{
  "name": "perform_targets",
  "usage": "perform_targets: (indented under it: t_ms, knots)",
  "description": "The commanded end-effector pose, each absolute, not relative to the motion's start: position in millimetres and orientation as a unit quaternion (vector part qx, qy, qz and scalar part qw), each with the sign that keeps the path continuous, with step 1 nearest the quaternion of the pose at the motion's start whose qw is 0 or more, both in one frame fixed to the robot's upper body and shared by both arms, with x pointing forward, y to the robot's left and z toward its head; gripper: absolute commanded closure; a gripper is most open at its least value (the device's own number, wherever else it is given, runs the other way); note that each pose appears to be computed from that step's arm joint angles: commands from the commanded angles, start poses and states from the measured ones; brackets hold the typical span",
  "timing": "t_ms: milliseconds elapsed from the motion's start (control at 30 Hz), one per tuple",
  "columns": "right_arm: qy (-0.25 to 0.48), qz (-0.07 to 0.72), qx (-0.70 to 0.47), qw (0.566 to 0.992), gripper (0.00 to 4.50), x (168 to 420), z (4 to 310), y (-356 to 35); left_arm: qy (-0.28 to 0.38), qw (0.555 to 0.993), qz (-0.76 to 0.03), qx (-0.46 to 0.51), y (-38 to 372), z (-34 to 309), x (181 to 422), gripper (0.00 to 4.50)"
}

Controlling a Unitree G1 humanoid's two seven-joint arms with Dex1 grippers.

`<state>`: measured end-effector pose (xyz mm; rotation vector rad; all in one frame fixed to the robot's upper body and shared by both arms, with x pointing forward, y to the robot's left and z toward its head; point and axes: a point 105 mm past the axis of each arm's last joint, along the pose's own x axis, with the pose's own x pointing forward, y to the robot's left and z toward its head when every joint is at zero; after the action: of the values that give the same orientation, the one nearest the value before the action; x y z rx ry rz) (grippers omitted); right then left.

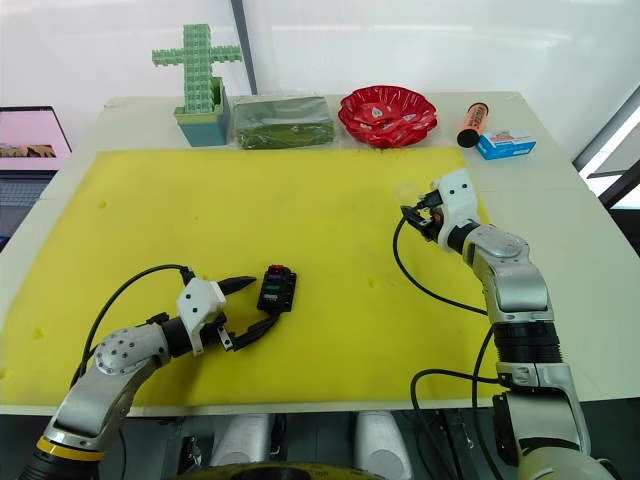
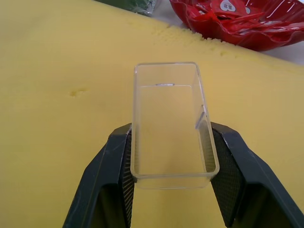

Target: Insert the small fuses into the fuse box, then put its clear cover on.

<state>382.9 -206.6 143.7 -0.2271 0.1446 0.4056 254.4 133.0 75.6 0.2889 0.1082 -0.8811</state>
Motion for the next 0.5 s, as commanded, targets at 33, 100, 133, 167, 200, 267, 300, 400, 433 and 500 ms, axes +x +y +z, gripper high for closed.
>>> perform_targets:
  t_ms: [33,100,133,167,200,267,300,400,433,500]
  knots:
    - [0.036,0.199,-0.116,0.972,2.69,385,165,-205,0.058,0.911,-0.380,0.151,156,76,266,0.00]
    - [0.036,0.200,-0.116,0.972,2.69,385,165,-204,0.053,0.919,-0.360,0.152,164,78,270,0.00]
    - [0.036,0.201,-0.116,0.972,2.69,385,165,-203,0.052,0.923,-0.349,0.154,168,79,272,0.00]
    - [0.036,0.201,-0.116,0.972,2.69,385,165,-203,0.051,0.925,-0.343,0.154,171,79,274,0.00]
    - [0.036,0.202,-0.116,0.972,2.69,385,165,-202,0.047,0.930,-0.329,0.160,177,81,276,0.00]
    - [0.037,0.204,-0.116,0.971,2.69,385,164,-201,0.035,0.937,-0.298,0.178,189,84,283,0.00]
    - [0.038,0.205,-0.116,0.971,2.69,385,163,-200,0.033,0.939,-0.293,0.178,193,85,284,0.00]
    - [0.039,0.209,-0.117,0.970,2.69,385,163,-198,0.021,0.937,-0.316,0.144,186,88,278,0.00]
    - [0.039,0.210,-0.117,0.970,2.69,385,163,-198,0.013,0.935,-0.330,0.133,182,90,274,0.00]
    - [0.039,0.211,-0.118,0.969,2.69,385,164,-199,-0.002,0.926,-0.356,0.127,174,93,266,0.00]
